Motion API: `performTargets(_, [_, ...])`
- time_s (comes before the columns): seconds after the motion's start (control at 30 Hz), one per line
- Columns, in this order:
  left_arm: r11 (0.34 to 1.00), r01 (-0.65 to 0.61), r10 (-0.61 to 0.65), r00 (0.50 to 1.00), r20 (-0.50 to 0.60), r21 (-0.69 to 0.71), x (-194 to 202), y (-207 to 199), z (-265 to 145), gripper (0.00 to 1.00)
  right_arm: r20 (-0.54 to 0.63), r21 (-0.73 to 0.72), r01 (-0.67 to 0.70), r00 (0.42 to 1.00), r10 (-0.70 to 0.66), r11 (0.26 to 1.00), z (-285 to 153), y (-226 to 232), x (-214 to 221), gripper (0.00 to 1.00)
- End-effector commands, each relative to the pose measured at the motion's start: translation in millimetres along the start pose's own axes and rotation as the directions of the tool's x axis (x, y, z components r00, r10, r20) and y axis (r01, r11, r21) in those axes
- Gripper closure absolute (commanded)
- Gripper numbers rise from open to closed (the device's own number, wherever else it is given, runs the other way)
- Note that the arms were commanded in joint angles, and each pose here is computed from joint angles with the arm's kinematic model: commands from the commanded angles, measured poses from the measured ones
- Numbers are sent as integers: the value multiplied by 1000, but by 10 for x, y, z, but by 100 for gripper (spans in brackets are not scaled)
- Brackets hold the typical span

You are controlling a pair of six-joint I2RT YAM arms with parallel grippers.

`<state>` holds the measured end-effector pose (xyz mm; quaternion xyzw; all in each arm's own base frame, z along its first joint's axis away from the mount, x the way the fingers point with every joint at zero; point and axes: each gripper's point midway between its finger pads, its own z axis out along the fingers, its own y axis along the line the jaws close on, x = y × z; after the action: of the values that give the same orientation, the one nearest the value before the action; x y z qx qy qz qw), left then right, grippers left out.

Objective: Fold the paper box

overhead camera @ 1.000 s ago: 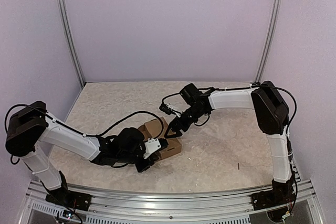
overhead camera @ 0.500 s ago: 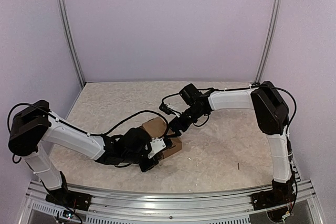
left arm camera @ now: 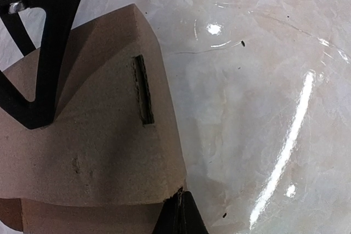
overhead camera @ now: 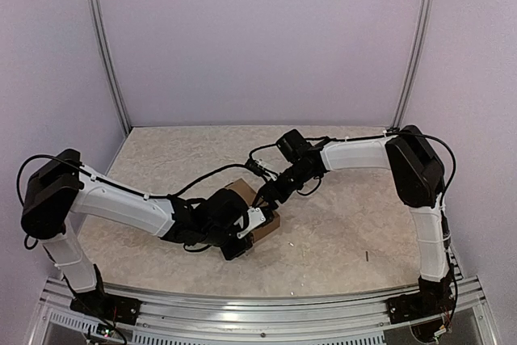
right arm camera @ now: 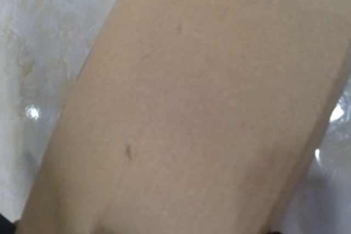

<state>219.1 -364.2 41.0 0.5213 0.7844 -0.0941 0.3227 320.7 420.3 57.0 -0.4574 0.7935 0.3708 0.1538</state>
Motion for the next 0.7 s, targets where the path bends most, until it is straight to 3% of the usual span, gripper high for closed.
performTargets(0.0, [998,52,-53,998,-29,-43,-93,113,15,100,-117,-31,-59,992,55,998,244,53,420,30])
performTargets(0.5, [989,131,-137,985,-102,-66,-123,215,13,100,-112,-49,-59,992,53,997,254,115,442,31])
performTargets(0.67, [987,149,-154,982,-111,-56,-54,138,3,94,-108,-40,-47,993,43,998,234,100,419,31])
